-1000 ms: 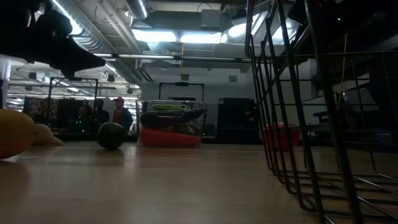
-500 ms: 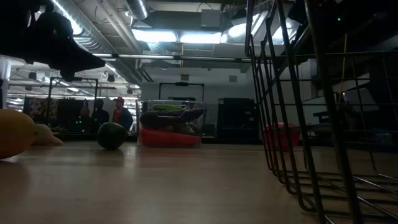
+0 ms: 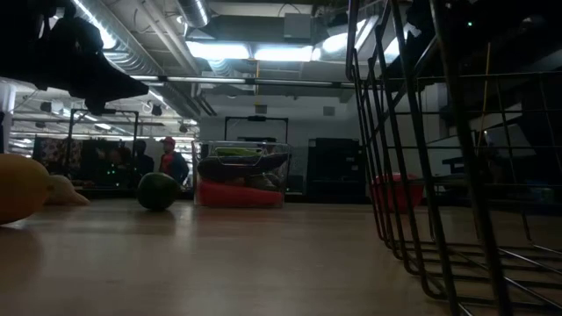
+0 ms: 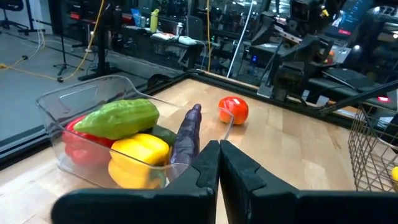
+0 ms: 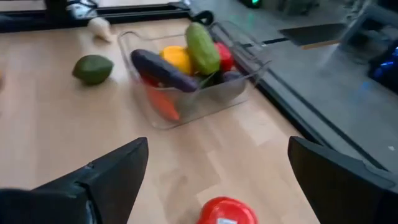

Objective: Sort produce into baskets
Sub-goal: Put the red tomato into the gold wire basket

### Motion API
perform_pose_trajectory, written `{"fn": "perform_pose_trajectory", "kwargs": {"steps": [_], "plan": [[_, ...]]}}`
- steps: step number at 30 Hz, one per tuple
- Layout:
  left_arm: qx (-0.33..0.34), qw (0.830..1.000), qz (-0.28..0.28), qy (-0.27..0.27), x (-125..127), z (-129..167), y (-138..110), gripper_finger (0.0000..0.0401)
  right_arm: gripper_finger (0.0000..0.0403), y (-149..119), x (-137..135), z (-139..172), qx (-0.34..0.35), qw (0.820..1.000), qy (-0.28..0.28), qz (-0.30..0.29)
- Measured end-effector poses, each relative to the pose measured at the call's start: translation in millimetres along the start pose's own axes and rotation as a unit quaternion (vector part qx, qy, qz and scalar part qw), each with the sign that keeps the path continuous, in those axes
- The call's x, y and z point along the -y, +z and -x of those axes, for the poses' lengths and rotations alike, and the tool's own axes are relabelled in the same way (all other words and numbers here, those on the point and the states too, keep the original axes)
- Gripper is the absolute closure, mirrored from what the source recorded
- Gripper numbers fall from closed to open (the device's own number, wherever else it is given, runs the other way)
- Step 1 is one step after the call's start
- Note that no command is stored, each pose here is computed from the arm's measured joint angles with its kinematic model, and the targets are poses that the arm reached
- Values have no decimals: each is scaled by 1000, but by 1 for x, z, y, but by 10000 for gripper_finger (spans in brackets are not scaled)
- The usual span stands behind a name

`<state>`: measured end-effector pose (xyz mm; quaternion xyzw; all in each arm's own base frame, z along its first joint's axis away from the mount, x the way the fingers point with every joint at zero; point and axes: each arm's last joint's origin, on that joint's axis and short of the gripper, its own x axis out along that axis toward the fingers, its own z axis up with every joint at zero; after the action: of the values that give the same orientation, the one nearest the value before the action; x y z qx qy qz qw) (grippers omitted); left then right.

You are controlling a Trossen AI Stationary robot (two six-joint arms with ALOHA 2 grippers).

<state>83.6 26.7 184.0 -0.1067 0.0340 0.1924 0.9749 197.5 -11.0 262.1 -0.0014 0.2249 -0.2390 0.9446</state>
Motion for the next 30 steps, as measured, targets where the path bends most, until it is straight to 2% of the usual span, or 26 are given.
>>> {"fn": "perform_pose_trajectory", "kwargs": {"steps": [2,6,12,18,22,30], "plan": [[0,1000,-1,0,0,0,0,394,19,0,3,-1,-3,1000,-3,-4],[-2,1000,0,1,0,0,0,394,6,-1,10,-6,-17,999,24,-14],[-25,1000,-4,6,-1,0,-5,394,4,-2,23,-15,-37,997,35,-58],[-67,998,-10,15,-3,1,-13,394,3,-12,35,-31,-89,993,17,-71],[-99,995,-13,21,-4,2,-19,394,3,-18,40,-41,-120,989,24,-88],[-99,995,-14,21,-4,2,-19,394,3,-29,41,-59,-164,981,35,-93]]}}
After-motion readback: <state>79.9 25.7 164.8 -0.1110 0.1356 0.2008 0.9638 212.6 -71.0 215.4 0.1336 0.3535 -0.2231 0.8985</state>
